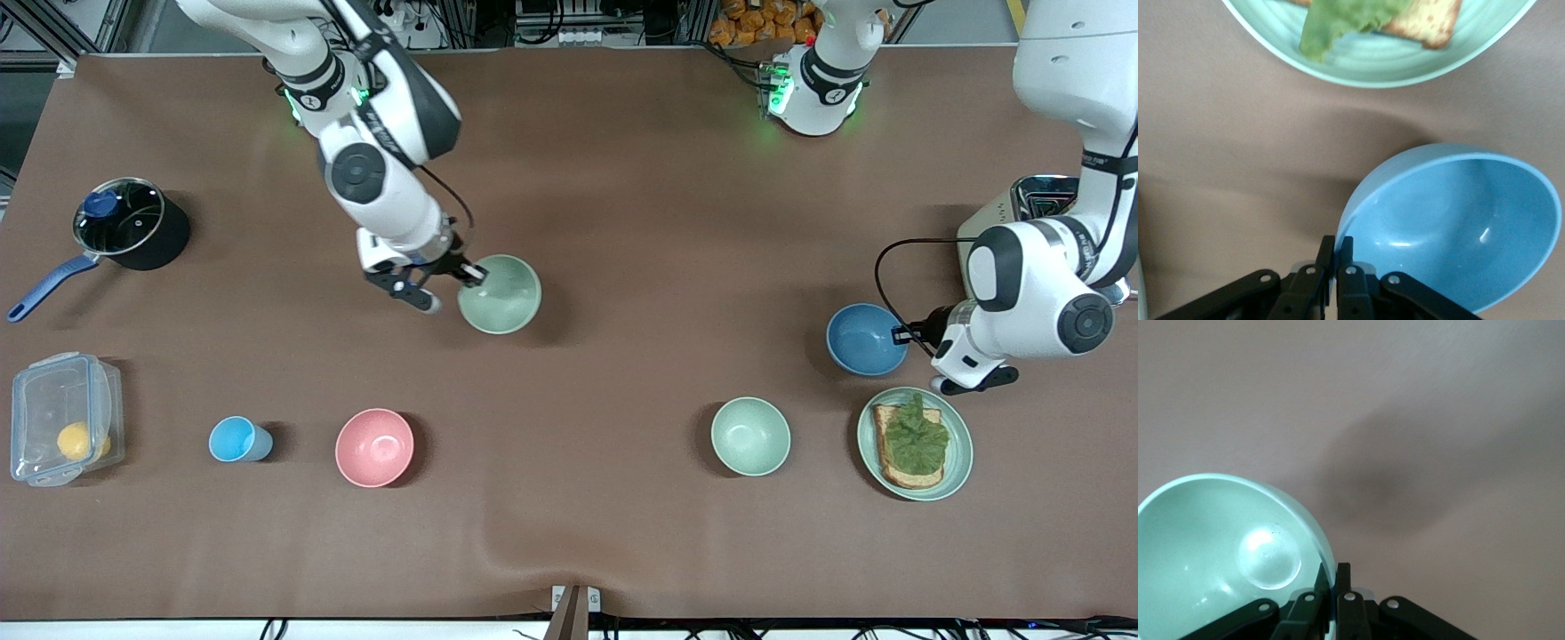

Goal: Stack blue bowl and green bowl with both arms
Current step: 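Carry the green bowl with the right gripper while the left gripper carries the blue bowl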

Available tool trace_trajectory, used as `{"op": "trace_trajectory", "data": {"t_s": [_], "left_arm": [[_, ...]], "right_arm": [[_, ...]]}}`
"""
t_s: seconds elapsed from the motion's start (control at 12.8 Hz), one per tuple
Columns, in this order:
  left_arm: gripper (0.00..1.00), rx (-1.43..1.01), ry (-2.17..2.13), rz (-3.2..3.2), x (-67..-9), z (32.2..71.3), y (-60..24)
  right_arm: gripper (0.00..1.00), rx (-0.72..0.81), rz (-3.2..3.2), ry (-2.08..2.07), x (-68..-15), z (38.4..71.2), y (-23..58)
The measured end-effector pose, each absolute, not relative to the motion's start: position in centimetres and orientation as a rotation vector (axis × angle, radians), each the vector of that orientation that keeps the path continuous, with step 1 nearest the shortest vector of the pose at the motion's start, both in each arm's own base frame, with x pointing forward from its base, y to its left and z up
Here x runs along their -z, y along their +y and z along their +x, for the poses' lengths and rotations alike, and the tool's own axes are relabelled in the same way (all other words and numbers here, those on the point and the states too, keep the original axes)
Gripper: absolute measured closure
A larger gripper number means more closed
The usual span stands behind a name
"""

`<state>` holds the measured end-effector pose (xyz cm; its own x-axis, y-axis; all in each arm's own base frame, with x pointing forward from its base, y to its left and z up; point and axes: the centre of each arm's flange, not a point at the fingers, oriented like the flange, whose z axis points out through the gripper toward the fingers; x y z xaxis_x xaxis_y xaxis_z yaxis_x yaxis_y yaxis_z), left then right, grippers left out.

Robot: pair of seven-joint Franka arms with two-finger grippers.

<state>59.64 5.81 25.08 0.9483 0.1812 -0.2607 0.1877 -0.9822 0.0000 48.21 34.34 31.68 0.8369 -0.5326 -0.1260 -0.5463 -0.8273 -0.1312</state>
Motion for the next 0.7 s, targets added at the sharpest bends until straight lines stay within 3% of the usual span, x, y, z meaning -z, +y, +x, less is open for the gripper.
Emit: {"op": "trace_trajectory", "data": {"t_s": [0.47, 0.7], "left_arm": [[0.95, 0.256, 0.242, 3.08, -33.7, 60.1, 1.6], [0.95, 0.227, 0.267, 3.071, -37.2, 60.2, -3.3]], "right_arm": [[0.95, -0.074, -2.727, 0.976, -25.6, 43.3, 43.7], [0.95, 0.003, -2.758, 1.018, -24.6, 42.5, 44.8]]}}
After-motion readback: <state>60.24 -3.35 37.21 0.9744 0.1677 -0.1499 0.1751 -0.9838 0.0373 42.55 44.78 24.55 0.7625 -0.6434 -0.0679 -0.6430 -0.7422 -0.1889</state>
